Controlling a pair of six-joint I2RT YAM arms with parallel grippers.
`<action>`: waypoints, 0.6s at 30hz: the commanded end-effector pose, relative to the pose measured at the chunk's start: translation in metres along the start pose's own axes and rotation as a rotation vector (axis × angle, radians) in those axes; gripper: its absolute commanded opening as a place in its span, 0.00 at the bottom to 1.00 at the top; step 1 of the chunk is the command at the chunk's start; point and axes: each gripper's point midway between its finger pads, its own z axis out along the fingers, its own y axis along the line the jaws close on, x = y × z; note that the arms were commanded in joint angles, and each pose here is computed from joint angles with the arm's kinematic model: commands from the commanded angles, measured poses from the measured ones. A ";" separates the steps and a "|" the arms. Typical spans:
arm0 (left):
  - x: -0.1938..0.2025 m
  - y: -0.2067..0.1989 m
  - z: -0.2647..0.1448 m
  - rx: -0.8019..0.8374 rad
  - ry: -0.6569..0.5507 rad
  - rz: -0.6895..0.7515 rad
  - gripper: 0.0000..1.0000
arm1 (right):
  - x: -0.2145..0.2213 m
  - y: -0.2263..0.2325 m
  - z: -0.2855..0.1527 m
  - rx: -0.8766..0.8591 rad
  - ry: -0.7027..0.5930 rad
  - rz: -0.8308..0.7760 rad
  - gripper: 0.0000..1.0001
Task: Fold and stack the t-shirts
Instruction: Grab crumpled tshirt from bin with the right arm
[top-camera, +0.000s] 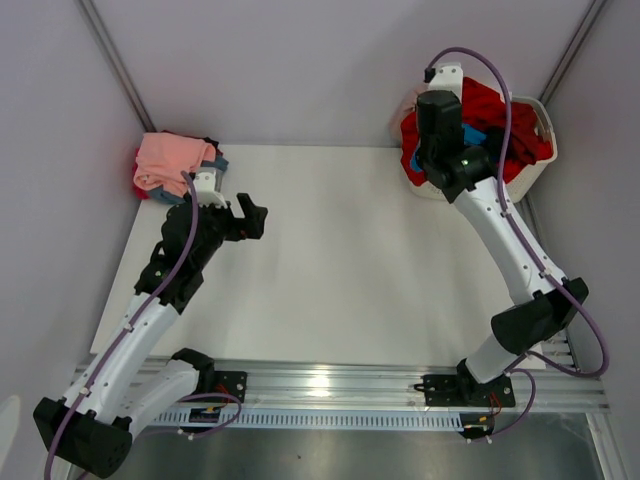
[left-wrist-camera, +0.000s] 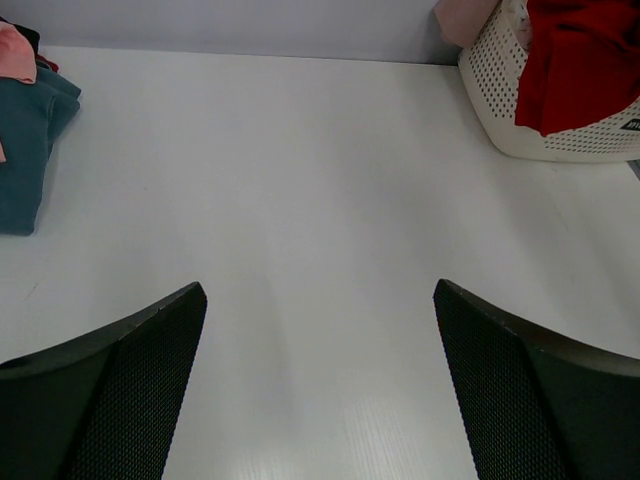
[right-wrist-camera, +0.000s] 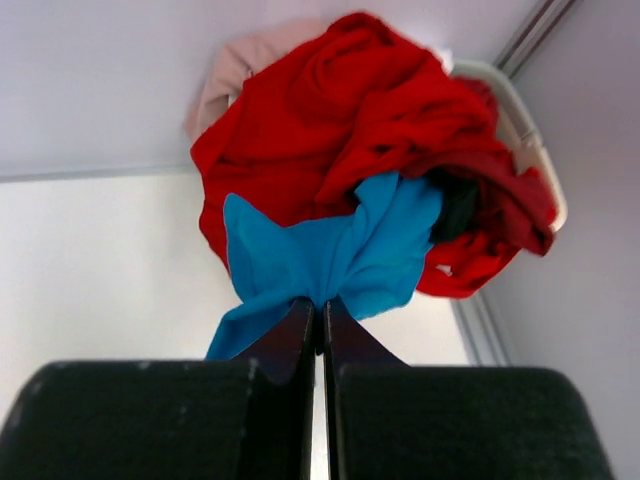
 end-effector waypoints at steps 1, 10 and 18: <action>-0.011 -0.009 -0.001 0.031 -0.037 -0.006 0.99 | -0.088 -0.008 -0.053 -0.038 -0.270 0.067 0.00; -0.009 -0.009 0.000 0.030 -0.035 -0.004 0.99 | -0.178 0.004 -0.122 -0.089 -0.520 0.042 0.00; -0.008 -0.010 0.001 0.029 -0.030 -0.002 0.99 | -0.209 0.024 -0.181 -0.133 -0.665 0.023 0.00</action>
